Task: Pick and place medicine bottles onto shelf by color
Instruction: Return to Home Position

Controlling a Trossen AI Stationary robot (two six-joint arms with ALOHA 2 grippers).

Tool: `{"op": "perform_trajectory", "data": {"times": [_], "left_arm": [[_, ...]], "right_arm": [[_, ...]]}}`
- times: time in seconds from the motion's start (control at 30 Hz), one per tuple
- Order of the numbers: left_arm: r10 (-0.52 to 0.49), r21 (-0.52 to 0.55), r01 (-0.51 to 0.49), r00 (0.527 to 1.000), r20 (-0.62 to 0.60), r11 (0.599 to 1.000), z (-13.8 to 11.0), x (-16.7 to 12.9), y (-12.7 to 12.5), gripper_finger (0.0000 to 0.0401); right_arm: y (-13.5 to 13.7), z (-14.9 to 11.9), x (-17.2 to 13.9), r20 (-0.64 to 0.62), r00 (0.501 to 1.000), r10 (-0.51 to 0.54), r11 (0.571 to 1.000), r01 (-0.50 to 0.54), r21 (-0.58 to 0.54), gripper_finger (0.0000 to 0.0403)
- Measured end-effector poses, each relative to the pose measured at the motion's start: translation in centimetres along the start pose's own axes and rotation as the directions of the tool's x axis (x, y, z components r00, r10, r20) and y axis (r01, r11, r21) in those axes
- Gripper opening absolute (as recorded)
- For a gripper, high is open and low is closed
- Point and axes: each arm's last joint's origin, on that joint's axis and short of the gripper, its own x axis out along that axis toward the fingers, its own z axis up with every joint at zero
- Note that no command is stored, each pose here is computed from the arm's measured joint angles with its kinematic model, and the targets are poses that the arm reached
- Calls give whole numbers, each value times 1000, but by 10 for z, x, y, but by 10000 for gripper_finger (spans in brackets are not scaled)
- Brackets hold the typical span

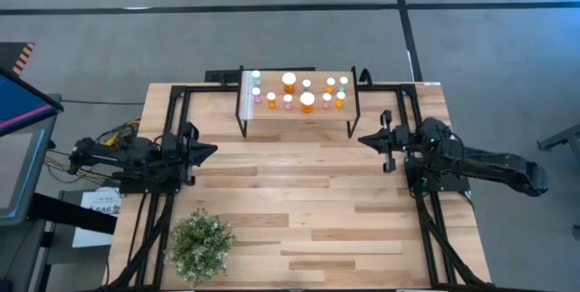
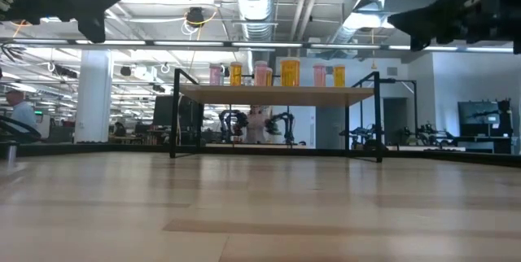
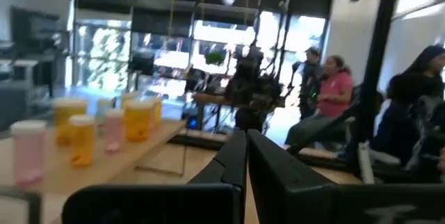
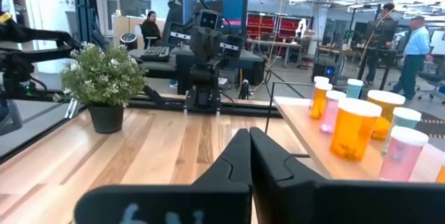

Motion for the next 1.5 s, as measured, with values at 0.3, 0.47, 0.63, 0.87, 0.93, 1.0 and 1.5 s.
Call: {"op": "perform_trajectory", "data": {"times": [0.3, 0.47, 0.63, 0.87, 0.93, 1.0, 1.5], "left_arm": [[-60, -10, 60, 998, -2, 998, -23, 1, -1, 0], [-57, -33, 56, 998, -30, 998, -25, 1, 0, 0], [-75, -30, 74, 996, -41, 997, -26, 1, -1, 0], [-75, -10, 75, 993, -87, 997, -31, 1, -1, 0], [-74, -8, 73, 993, -97, 997, -32, 1, 0, 0], [-74, -4, 74, 990, -116, 997, -34, 1, 0, 0], [-105, -18, 104, 977, -185, 994, -40, 0, -1, 0]], "right_arm": [[3, -24, -3, -15, 1000, 1, 1000, -1, 8, 11], [4, -36, -5, -21, 1000, 2, 1000, -1, 9, 7], [4, -39, -5, -46, 999, 9, 1000, -9, 8, 6], [4, -39, -5, -48, 999, 5, 1000, -4, 10, 11], [4, -40, -5, -62, 998, -23, 999, 25, 30, 12], [3, -43, -5, -85, 995, -43, 998, 46, 39, 14], [5, -56, -7, -213, 977, -29, 999, 36, 31, 29]]}}
